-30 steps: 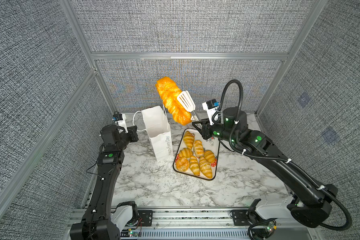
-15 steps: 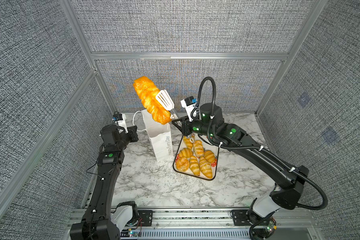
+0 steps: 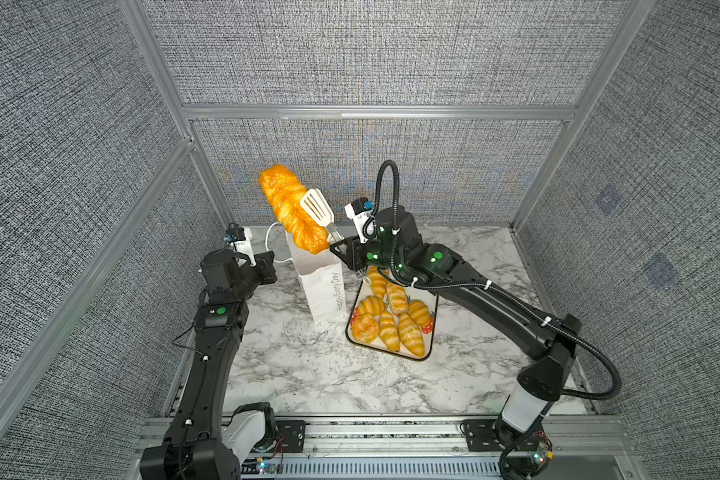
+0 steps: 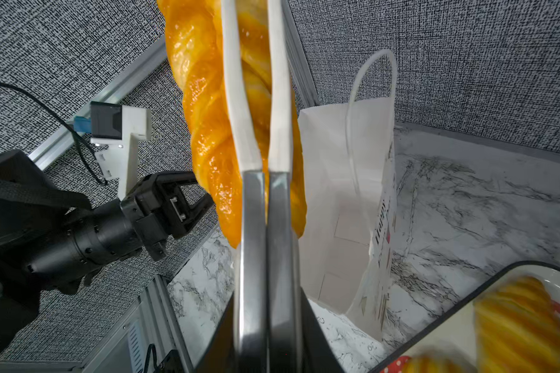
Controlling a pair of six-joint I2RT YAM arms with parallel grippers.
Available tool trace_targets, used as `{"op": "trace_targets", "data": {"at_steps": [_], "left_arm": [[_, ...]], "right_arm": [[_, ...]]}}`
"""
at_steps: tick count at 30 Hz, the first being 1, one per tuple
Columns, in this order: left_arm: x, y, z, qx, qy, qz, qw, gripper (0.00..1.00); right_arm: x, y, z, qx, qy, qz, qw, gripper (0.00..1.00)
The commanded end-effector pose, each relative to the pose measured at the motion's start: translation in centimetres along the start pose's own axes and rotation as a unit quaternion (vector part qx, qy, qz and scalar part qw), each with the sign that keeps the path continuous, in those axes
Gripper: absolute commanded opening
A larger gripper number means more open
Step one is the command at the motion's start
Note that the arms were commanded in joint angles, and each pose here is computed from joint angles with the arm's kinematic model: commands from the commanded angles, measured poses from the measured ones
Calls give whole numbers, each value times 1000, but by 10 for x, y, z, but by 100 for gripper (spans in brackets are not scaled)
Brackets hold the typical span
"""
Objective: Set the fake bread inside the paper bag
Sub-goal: 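Carry the bread in the tongs over the bag opening held by the left gripper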
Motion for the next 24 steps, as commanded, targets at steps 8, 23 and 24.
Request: {"op": "trace_targets", "data": {"at_steps": [8, 23, 24], "left_arm": [[-3, 1, -1, 7, -5, -12, 1000, 7], [-2, 1, -1, 4, -4, -11, 1000, 7], [-2, 1, -1, 4, -5, -11, 1000, 7]], "right_arm": [[4, -11, -9, 16, -1, -6, 1000, 18], [25, -11, -30, 39, -22, 14, 999, 18], [26, -11, -31, 40, -23, 14, 999, 18]]}}
Point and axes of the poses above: each gripper's point midway between its finger pads, its own y axis back along the fingers, its own z axis along the line the jaws close on, x = y × z, the point moved 10 cm from there along y, back along the fingers, and after that the axes turned 3 degrees about -y, right-handed, at the moved point
